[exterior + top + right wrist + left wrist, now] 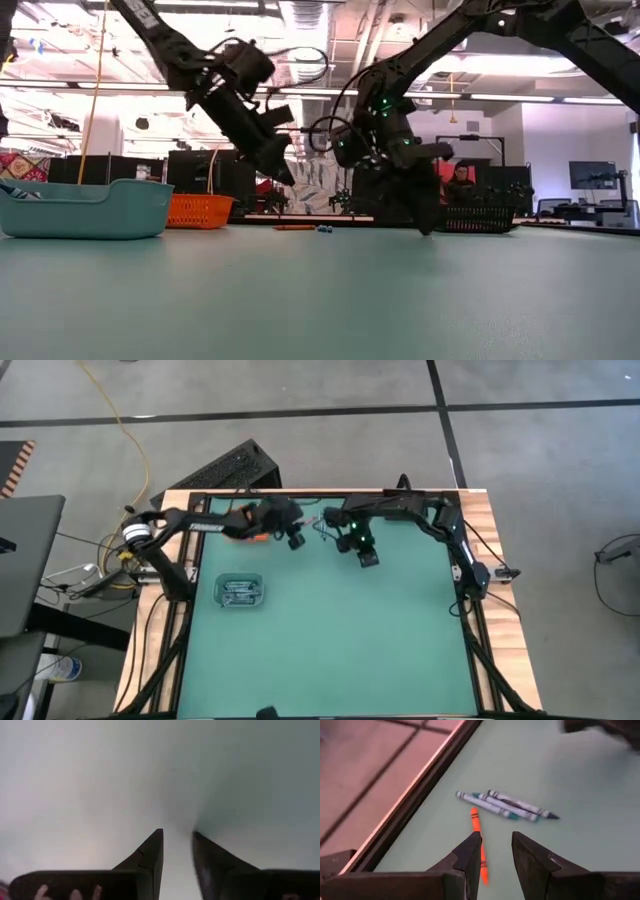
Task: Sort crayons
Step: Put the orange crayon into the orange basket
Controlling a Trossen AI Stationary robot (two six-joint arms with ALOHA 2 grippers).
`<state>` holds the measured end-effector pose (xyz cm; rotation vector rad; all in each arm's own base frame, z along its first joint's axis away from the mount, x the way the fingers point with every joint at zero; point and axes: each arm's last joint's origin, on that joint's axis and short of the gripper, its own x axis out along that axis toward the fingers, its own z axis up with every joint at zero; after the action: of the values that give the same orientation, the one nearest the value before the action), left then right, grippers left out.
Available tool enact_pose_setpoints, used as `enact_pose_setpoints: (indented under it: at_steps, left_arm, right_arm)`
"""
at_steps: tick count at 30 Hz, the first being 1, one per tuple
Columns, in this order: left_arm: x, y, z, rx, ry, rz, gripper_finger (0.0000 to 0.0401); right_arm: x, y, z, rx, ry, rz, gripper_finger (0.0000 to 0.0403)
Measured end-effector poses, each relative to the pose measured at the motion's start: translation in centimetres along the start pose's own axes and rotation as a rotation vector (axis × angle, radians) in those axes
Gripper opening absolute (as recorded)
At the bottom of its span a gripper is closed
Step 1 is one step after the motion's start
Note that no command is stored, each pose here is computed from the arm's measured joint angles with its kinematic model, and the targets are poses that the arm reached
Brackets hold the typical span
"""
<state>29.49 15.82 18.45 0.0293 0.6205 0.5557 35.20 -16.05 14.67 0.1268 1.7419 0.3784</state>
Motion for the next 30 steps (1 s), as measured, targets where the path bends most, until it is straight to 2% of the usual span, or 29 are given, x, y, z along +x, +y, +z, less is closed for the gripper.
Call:
enact_pose_setpoints:
  at_steps: [4, 14, 24, 30]
  left_arm:
    - [2.3, 1.3, 0.2, 0.008, 0.104, -0.041, 0.0099]
    - [7.5, 1.6, 0.7, 0.036, 0.328, -0.063, 0.0115]
    - [8.9, 3.9, -0.1, -0.031, 0.386, -0.037, 0.0117]
    - [8.8, 4.4, -0.7, -0.048, 0.415, -0.089, 0.0109]
  right_arm:
    - [1.5, 1.4, 0.3, -0.025, 0.057, 0.027, 0.0113]
    - [2.0, 2.5, 0.4, 0.005, 0.085, 0.041, 0.0113]
    - [0.5, 3.0, -0.2, -0.004, 0.045, 0.022, 0.0113]
    - [0.2, 2.9, -0.5, -0.001, 0.036, 0.02, 0.0113]
